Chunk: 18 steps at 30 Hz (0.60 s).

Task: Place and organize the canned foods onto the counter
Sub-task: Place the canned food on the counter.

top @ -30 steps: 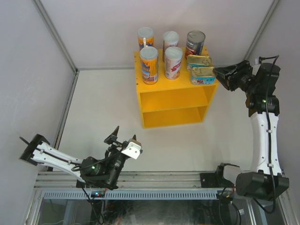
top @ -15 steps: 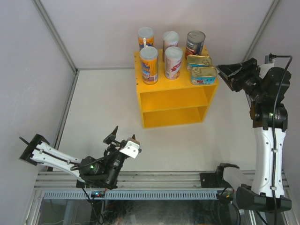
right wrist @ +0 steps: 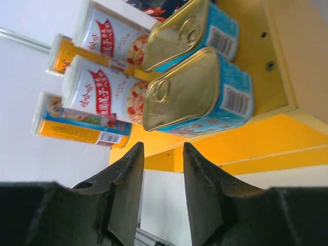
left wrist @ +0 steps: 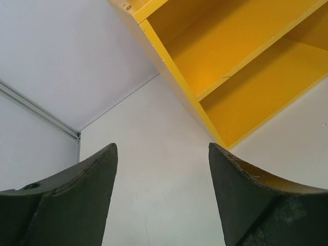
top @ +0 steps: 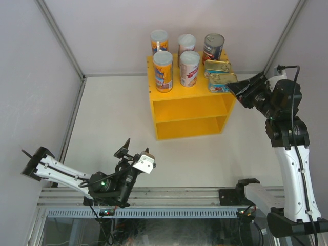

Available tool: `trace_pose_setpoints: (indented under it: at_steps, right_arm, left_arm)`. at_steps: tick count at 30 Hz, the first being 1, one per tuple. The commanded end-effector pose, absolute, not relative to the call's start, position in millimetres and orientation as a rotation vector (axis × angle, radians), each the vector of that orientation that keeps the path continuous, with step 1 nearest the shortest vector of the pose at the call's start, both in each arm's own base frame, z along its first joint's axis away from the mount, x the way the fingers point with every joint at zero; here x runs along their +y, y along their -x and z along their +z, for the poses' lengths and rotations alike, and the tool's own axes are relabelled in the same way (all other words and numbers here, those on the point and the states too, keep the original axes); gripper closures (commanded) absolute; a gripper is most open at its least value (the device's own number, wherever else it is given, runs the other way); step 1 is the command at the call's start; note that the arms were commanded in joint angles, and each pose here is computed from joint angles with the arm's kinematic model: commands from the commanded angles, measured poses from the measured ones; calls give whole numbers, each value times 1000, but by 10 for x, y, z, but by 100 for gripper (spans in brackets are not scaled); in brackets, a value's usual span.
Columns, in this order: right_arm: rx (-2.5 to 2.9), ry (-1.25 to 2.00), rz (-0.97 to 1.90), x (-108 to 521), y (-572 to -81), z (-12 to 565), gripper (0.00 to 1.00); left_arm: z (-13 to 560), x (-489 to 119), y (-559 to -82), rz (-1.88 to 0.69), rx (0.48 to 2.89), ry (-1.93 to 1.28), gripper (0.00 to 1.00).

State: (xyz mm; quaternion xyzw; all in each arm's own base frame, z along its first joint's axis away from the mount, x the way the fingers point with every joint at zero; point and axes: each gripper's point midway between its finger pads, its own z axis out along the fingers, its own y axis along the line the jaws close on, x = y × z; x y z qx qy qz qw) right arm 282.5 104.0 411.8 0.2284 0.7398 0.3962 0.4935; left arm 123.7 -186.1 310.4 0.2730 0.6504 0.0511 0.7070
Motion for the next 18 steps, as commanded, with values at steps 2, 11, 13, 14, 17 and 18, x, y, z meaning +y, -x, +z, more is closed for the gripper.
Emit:
trace_pose_setpoints:
  at_steps: [2, 11, 13, 14, 17, 18]
  right_arm:
    - [1786, -537, 877, 956, -2947, 4034, 67]
    - [1799, -545, 880, 968, -3122, 3930, 69]
    - [1801, -547, 879, 969, -3157, 3917, 69]
    - [1799, -545, 880, 973, -3169, 3919, 69]
    - [1795, -548, 880, 970, -3208, 3921, 69]
    - [1795, -550, 878, 966, -3219, 3915, 69]
  left_arm:
    - [3117, -1843, -1227, 68, 1474, -559, 25]
    - [3100, -1842, -1225, 74, 1479, -558, 24]
    - [3095, -1842, -1225, 75, 1479, -559, 24]
    - [3094, -1843, -1224, 74, 1478, -559, 24]
    - [3090, -1844, -1226, 73, 1479, -557, 25]
    - [3086, -1847, -1224, 74, 1477, -560, 24]
